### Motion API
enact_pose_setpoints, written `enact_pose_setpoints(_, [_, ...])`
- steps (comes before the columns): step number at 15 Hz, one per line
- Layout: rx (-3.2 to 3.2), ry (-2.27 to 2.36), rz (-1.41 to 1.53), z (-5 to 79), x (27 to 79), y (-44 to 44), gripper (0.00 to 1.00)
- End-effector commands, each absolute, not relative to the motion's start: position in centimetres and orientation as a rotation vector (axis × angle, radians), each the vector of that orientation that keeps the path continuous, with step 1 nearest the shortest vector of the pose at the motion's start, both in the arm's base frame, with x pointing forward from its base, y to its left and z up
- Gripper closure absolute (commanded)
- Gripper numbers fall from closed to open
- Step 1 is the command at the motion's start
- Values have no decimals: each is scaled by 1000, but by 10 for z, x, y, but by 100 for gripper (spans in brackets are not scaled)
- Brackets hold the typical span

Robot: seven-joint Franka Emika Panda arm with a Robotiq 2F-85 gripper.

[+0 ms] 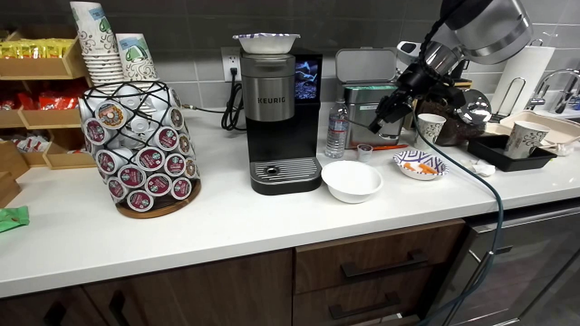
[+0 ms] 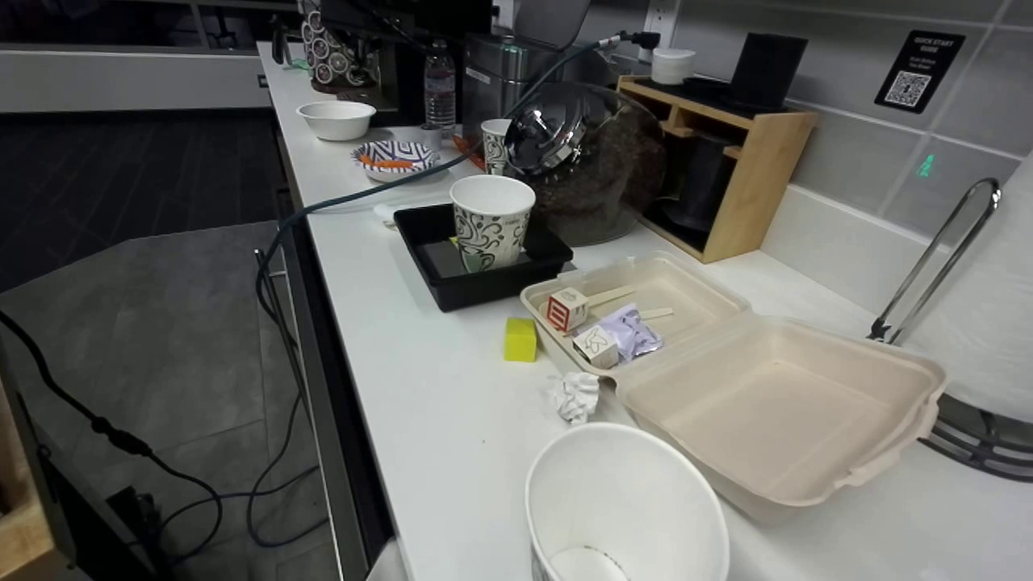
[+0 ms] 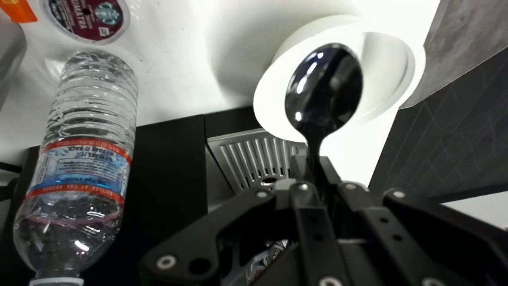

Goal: Put the silver spoon in the white bowl.

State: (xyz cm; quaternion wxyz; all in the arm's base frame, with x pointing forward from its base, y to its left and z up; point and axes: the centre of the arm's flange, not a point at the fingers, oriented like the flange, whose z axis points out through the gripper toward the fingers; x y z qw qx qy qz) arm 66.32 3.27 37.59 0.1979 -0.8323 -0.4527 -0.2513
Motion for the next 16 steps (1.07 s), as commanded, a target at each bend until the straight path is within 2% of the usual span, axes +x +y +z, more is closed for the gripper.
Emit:
enact_pose_setpoints(1, [-2243,-1388,-680,363,661,62,98])
enact_pose_setpoints(8, [-2149,-1474,-783,344,673,122,98])
enact_pose_setpoints(16, [-2126,-1411,-764,284,687,131,98])
